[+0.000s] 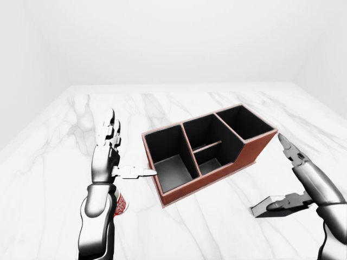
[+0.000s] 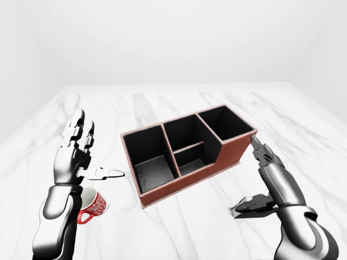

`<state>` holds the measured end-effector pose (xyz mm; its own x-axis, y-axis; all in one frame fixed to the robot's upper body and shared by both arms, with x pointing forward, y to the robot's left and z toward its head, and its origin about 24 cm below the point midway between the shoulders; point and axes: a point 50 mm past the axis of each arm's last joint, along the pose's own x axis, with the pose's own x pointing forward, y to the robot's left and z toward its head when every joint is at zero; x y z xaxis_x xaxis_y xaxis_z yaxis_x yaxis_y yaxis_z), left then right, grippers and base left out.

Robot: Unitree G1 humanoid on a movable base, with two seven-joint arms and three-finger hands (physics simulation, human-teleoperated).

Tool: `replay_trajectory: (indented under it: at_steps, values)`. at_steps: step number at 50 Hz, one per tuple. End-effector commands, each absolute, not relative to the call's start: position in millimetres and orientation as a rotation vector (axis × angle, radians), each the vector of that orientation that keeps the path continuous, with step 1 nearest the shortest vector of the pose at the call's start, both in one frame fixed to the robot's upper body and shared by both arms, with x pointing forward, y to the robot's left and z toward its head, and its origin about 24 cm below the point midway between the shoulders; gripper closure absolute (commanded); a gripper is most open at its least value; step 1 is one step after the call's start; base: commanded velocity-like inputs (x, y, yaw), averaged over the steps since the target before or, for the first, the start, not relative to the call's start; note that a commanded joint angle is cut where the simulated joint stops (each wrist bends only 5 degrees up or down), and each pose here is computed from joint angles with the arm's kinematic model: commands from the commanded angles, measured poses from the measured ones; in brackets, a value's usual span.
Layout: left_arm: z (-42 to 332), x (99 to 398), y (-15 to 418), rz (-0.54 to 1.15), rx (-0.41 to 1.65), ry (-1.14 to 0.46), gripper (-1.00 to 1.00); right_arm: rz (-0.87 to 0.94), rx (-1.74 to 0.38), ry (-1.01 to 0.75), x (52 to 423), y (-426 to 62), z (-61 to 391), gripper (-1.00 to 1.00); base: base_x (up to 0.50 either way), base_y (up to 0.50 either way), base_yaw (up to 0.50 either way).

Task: Pick up the book and place it in the back compartment of the caddy.

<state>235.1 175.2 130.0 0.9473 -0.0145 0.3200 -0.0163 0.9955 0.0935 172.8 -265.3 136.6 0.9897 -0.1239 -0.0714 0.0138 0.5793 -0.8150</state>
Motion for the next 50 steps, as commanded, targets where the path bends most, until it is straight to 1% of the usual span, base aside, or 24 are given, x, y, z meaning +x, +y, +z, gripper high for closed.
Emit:
replay_trajectory:
  at_steps: [1,24,45,50]
  values:
    - [130,235,175,0.001,0.096,-0.324,-1.00,-0.091,-0.948,0.179,170,-271,129,-1.00,0.00,0.00,0.00]
    - [129,236,175,0.000,0.097,-0.320,-1.00,-0.095,-0.994,0.221,163,-277,121,-1.00,0.00,0.00,0.00]
    - [126,237,174,-0.002,0.096,-0.306,-1.00,-0.075,-1.047,0.254,166,-285,109,-1.00,0.00,0.00,0.00]
    - [126,236,174,-0.002,0.096,-0.309,-1.00,-0.088,-1.042,0.276,169,-292,99,-1.00,0.00,0.00,0.00]
